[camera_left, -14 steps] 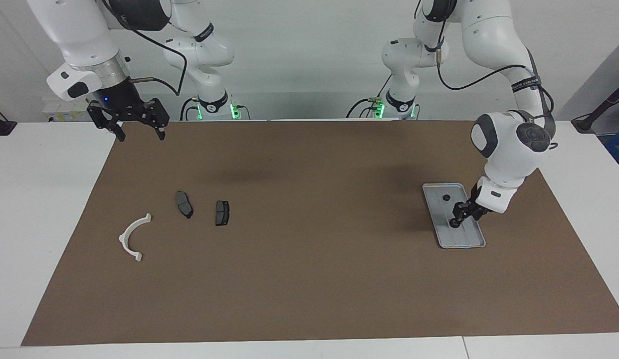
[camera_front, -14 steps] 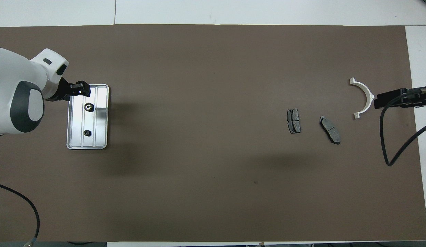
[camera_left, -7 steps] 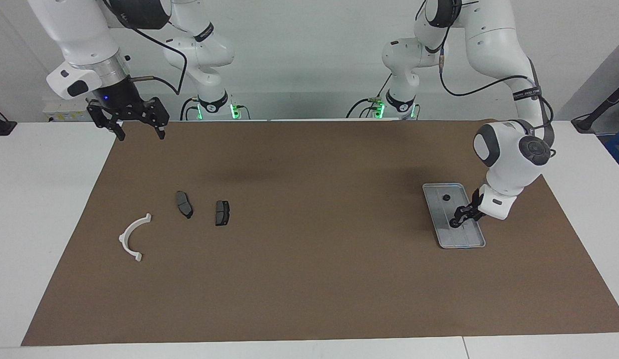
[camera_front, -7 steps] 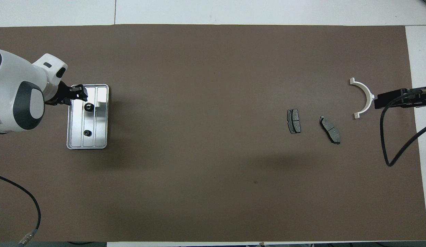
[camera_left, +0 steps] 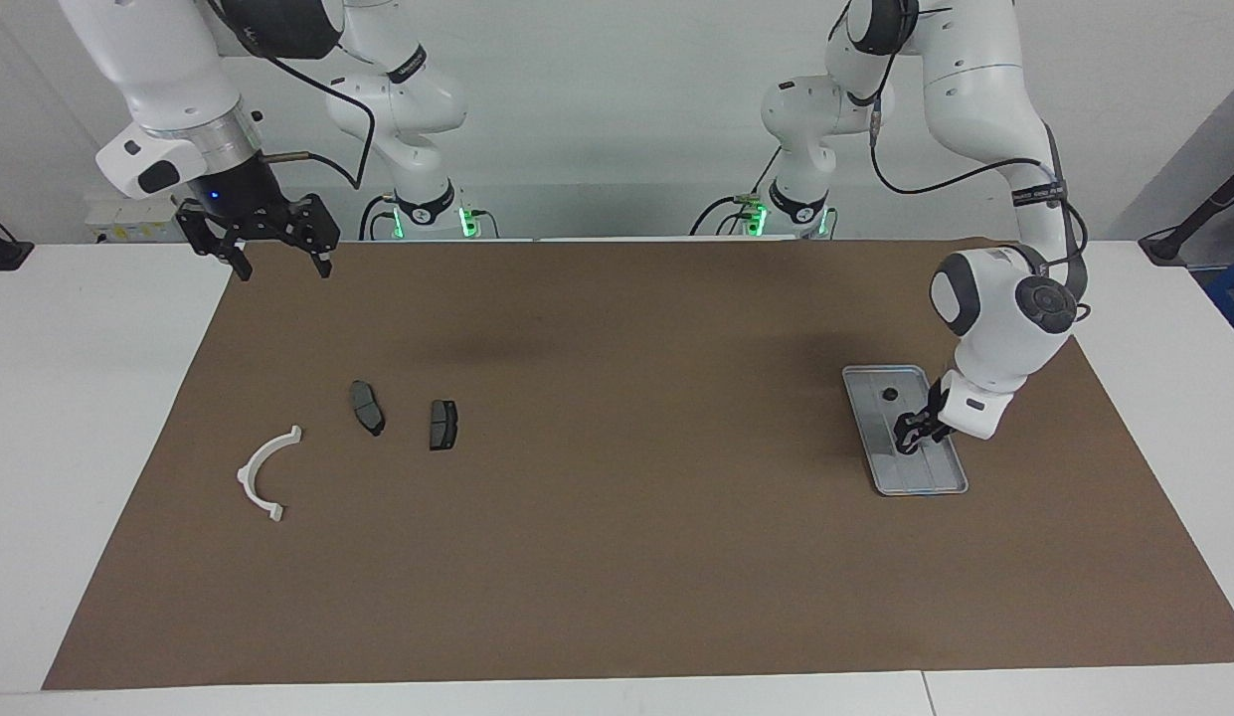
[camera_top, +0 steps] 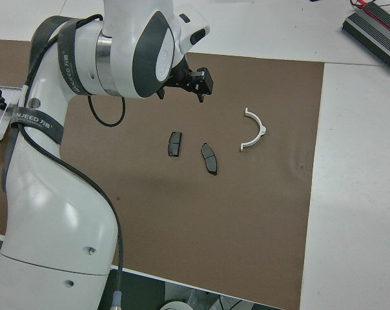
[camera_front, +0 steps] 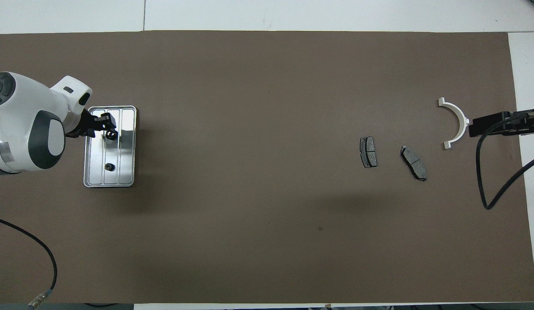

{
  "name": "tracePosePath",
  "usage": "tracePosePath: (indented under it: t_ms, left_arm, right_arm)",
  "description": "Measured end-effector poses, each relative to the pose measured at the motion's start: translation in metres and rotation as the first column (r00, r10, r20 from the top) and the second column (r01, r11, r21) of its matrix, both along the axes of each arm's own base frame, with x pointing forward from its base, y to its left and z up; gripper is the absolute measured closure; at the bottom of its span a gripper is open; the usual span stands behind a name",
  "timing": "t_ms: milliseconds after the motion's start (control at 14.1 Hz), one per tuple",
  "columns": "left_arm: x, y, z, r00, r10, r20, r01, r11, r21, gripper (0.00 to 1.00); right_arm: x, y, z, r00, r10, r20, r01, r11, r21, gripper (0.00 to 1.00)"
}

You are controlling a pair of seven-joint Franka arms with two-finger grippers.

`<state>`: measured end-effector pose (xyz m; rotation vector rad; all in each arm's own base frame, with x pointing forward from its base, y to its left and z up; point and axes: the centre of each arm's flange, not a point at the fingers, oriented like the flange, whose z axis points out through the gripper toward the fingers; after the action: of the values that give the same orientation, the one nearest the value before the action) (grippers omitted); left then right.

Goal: Place bearing gear from tray to pile
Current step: 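Lift the black bearing off the tray with the left gripper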

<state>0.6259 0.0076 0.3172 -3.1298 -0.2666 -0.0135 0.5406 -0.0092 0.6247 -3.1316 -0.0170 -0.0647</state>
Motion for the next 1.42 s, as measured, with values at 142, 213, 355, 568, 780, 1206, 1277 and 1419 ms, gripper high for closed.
tracePosePath:
  t_ms: [142,213,355,568,780,1206,1277,1419]
  left_arm:
    - [0.000,0.000,-0.001,1.000,0.001,0.001,-0.001,1.000,0.000,0.40]
    - [-0.001,-0.001,-0.002,1.000,0.003,0.001,-0.003,1.000,0.000,0.40]
    - [-0.004,-0.006,-0.009,1.000,0.006,0.010,-0.006,1.000,-0.001,0.38]
    - [-0.008,-0.011,-0.016,1.000,0.007,0.012,-0.007,1.000,-0.002,0.39]
    - [-0.008,-0.011,-0.016,1.000,0.007,0.014,-0.007,1.000,-0.002,0.40]
    - [-0.008,-0.010,-0.016,1.000,0.008,0.013,-0.008,1.000,-0.002,0.40]
    - [-0.008,-0.010,-0.017,1.000,0.009,0.012,-0.009,1.000,-0.002,0.45]
    - [-0.009,-0.010,-0.019,1.000,0.009,0.009,-0.009,1.000,-0.002,0.50]
  right_arm:
    - [-0.001,0.001,-0.002,1.000,0.001,-0.004,-0.001,1.000,0.000,0.00]
    - [-0.002,0.001,-0.002,1.000,0.002,-0.006,-0.002,1.000,0.000,0.00]
    - [-0.004,0.001,-0.005,1.000,0.002,-0.012,-0.002,1.000,0.001,0.00]
    - [-0.007,0.001,-0.007,1.000,0.002,-0.018,-0.002,1.000,0.001,0.00]
    - [-0.008,0.002,-0.008,1.000,0.004,-0.019,-0.004,1.000,0.001,0.00]
    - [-0.008,0.003,-0.008,1.000,0.006,-0.021,-0.006,1.000,0.001,0.00]
    - [-0.008,0.003,-0.008,1.000,0.006,-0.021,-0.006,1.000,0.001,0.00]
    - [-0.008,0.004,-0.008,1.000,0.007,-0.021,-0.007,1.000,0.001,0.00]
